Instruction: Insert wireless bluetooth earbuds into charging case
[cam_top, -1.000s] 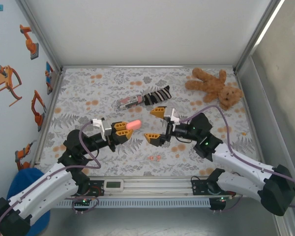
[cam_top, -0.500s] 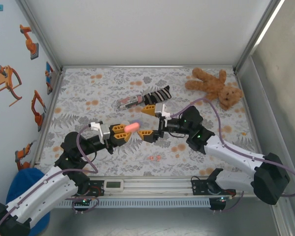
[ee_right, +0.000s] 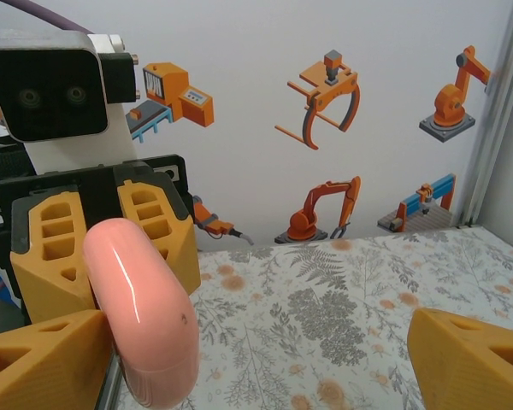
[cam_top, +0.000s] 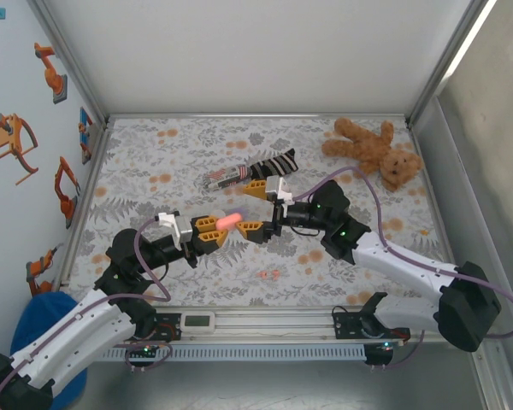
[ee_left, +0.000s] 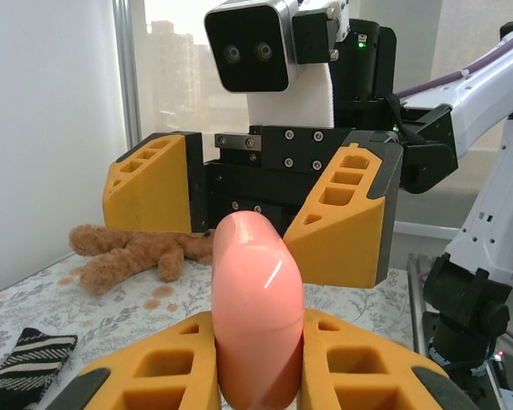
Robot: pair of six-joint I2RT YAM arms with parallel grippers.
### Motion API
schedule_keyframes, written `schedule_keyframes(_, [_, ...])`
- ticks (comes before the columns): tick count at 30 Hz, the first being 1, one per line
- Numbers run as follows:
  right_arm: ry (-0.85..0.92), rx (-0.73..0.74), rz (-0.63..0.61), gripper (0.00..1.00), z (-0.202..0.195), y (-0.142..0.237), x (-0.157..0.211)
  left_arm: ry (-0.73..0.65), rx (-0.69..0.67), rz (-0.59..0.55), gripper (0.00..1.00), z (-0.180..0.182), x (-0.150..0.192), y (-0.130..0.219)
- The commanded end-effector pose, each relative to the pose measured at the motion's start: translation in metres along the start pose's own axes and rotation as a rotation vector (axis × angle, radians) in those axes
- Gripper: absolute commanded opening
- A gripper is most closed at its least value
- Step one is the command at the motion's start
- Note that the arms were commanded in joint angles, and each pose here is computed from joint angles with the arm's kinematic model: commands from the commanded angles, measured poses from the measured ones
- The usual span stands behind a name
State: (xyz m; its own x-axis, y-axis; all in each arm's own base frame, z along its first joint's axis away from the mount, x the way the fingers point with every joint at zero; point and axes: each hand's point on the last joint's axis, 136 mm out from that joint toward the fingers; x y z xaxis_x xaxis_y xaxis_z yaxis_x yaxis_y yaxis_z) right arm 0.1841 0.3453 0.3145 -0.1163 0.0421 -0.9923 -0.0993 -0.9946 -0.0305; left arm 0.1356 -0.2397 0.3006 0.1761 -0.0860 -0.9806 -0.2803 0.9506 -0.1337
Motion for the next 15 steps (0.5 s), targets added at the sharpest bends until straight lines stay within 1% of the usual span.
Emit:
schedule_keyframes(1, [0.051,0.014,-0.048,0.88,-0.0007,-0.0029,-0.0257,-0.045,0.01,-0.031,0.0,-0.0019,-0.0146,0.0015])
schedule_keyframes(8, [0.062,0.048,-0.029,0.85,-0.0055,-0.0027,-0.0285,-0.047,0.01,-0.03,0.0,-0.0022,-0.0151,0.0021])
schedule_keyframes(15, [0.07,0.068,-0.021,0.85,-0.0093,-0.0038,-0.0317,-0.054,0.01,-0.032,0.0,-0.003,-0.0173,0.0035])
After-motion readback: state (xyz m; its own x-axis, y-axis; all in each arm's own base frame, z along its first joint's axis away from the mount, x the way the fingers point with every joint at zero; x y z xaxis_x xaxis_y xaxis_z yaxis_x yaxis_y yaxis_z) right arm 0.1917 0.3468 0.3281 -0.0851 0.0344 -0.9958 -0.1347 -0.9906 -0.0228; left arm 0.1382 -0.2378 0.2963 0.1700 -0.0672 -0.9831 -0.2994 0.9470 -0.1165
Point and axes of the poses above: each hand's point on the last joint's axis, 136 mm out from that joint toward the fingers, its own y axis back along the fingers, its own z axis along the line the jaws close on, x = y × z, and after that the axes turned 7 degrees about -y, right-handed
